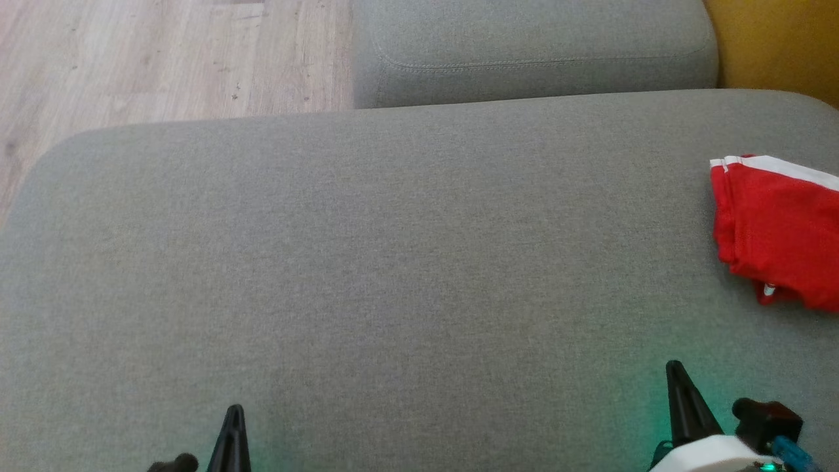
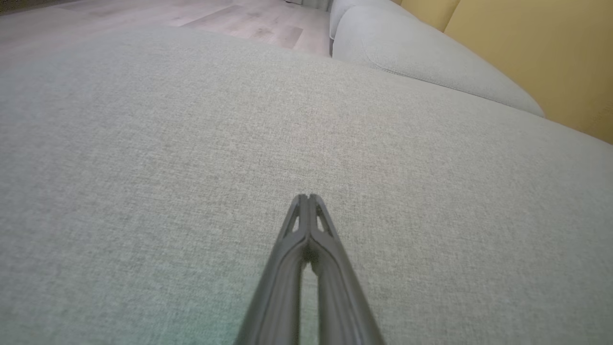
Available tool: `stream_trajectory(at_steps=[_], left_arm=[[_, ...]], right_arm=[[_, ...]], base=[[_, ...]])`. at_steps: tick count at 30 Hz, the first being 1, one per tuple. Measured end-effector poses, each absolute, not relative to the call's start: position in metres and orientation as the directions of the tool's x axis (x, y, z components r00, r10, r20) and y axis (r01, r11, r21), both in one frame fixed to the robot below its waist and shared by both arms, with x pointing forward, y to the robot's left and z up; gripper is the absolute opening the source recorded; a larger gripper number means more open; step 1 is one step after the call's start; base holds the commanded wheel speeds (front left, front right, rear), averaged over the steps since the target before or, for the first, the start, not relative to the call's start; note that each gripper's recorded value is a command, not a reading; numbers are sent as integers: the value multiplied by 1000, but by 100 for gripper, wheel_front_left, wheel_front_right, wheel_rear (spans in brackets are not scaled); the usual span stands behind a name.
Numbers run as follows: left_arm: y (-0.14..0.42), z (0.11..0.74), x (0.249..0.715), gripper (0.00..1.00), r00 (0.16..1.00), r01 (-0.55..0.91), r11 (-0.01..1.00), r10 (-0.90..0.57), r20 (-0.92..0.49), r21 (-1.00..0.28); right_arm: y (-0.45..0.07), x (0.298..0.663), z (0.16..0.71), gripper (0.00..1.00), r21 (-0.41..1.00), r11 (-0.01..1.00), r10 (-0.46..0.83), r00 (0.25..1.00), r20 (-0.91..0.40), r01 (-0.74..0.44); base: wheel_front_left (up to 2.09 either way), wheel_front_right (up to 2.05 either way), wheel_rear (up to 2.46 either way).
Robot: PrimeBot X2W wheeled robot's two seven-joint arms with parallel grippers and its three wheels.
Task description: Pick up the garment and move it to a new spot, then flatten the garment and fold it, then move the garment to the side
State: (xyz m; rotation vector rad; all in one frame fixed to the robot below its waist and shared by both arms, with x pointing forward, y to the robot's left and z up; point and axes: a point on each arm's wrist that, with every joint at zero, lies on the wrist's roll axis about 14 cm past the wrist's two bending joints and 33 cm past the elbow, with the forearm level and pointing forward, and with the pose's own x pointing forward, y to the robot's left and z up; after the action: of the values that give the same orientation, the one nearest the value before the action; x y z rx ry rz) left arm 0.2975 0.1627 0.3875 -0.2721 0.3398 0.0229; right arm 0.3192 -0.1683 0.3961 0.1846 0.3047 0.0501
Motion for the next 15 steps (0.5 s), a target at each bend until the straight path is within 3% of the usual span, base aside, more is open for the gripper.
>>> stream_trajectory(at_steps=[15], left_arm=[[170, 394, 307, 0, 943, -142, 904, 1, -332, -403]], right_arm=[[-179, 323, 400, 0, 343, 936, 28, 955, -294, 78]], base=[[0, 0, 0]])
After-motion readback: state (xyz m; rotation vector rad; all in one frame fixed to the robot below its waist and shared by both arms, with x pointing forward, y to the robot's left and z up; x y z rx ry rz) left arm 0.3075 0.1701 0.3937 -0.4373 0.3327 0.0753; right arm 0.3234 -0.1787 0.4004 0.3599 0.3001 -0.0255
